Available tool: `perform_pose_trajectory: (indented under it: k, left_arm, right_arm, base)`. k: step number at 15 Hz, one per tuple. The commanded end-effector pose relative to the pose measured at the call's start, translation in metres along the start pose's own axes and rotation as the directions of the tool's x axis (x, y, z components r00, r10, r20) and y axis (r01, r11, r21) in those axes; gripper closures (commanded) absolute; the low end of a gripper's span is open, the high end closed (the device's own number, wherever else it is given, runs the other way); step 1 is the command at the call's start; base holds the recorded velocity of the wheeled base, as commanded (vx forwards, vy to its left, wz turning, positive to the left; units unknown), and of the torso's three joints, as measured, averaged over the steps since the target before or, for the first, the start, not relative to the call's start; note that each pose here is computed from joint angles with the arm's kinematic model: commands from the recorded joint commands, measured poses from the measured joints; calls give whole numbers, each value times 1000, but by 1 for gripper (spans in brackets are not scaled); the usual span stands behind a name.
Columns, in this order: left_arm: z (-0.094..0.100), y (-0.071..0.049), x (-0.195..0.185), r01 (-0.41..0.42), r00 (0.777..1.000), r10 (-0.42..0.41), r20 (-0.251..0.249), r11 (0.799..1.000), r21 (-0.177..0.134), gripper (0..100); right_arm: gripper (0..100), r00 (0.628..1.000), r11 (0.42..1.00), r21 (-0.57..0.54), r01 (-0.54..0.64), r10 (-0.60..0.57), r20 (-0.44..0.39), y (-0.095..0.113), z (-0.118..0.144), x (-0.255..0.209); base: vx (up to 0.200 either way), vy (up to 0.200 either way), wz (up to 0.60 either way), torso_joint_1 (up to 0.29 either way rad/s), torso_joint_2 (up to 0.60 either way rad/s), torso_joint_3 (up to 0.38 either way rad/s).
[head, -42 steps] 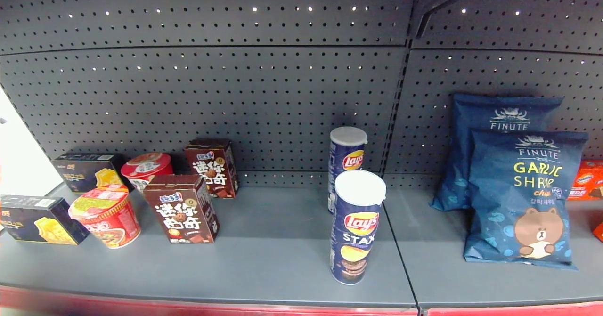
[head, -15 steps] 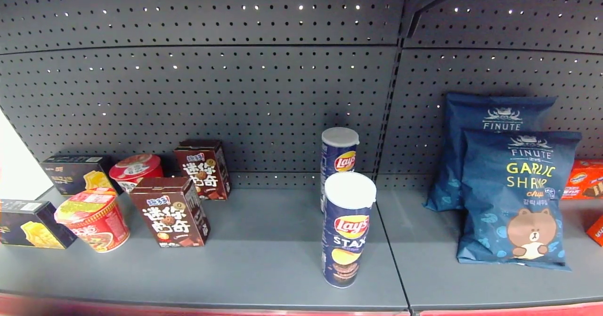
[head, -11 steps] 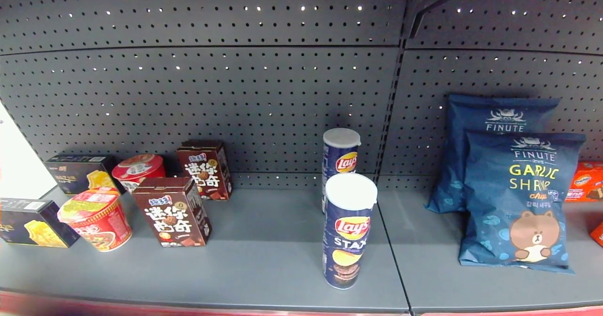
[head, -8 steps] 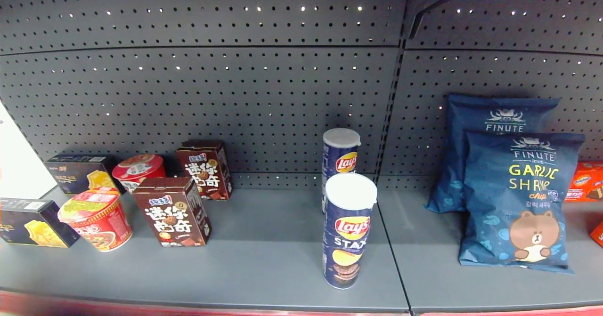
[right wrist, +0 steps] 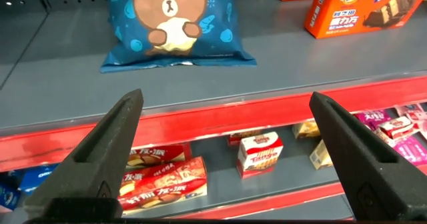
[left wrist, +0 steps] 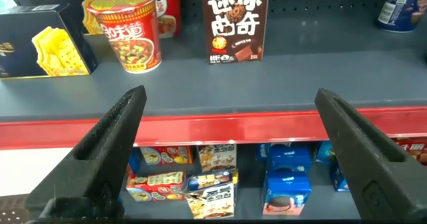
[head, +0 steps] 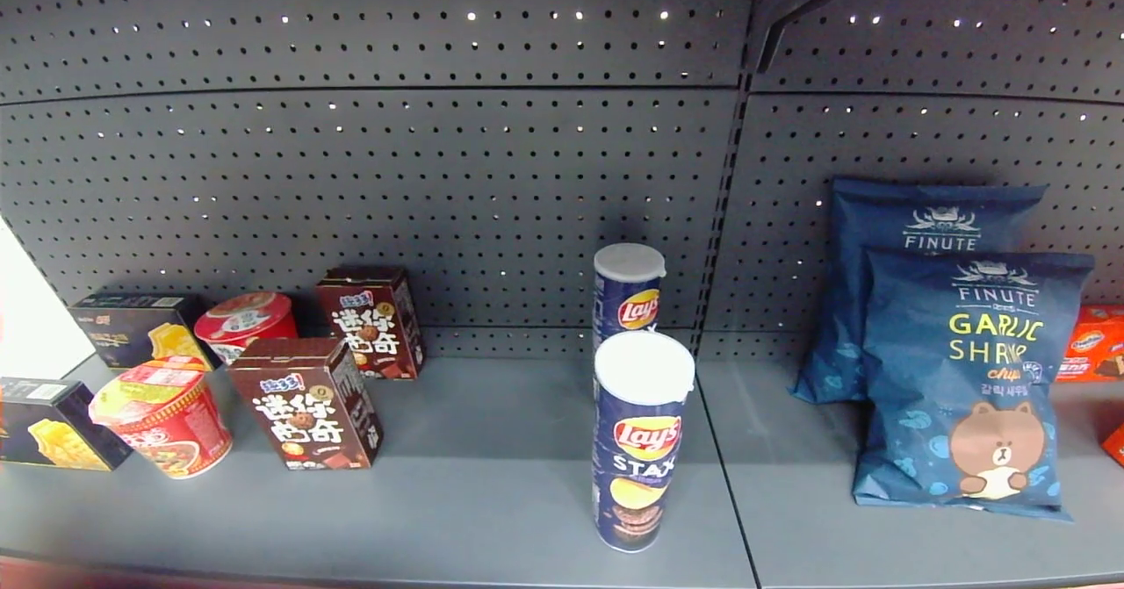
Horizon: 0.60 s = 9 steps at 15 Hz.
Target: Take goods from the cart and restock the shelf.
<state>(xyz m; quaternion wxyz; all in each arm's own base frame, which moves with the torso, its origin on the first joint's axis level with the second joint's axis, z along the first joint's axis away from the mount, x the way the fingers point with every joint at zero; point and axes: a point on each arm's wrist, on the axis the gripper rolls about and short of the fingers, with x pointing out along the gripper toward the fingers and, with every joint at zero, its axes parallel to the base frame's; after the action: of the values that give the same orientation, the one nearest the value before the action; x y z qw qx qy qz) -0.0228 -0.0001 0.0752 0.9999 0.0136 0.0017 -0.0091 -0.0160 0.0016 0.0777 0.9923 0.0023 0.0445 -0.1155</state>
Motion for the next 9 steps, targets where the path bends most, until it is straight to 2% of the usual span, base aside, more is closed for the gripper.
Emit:
perform_pose_trajectory:
  k: [1, 9]
  left_arm:
    - [0, 0, 0, 0, 1000, 0, 1, 1000, 0, 0]
    - [0, 0, 0, 2, 1000, -2, 1, 1000, 0, 0]
  right_arm:
    - [0, 1000, 1000, -1, 0, 0, 0, 0, 0, 0]
    - [0, 1000, 1000, -2, 0, 0, -1, 0, 0, 0]
  base:
    - [0, 0, 0, 0, 0, 0]
    - [0, 0, 0, 0, 0, 0]
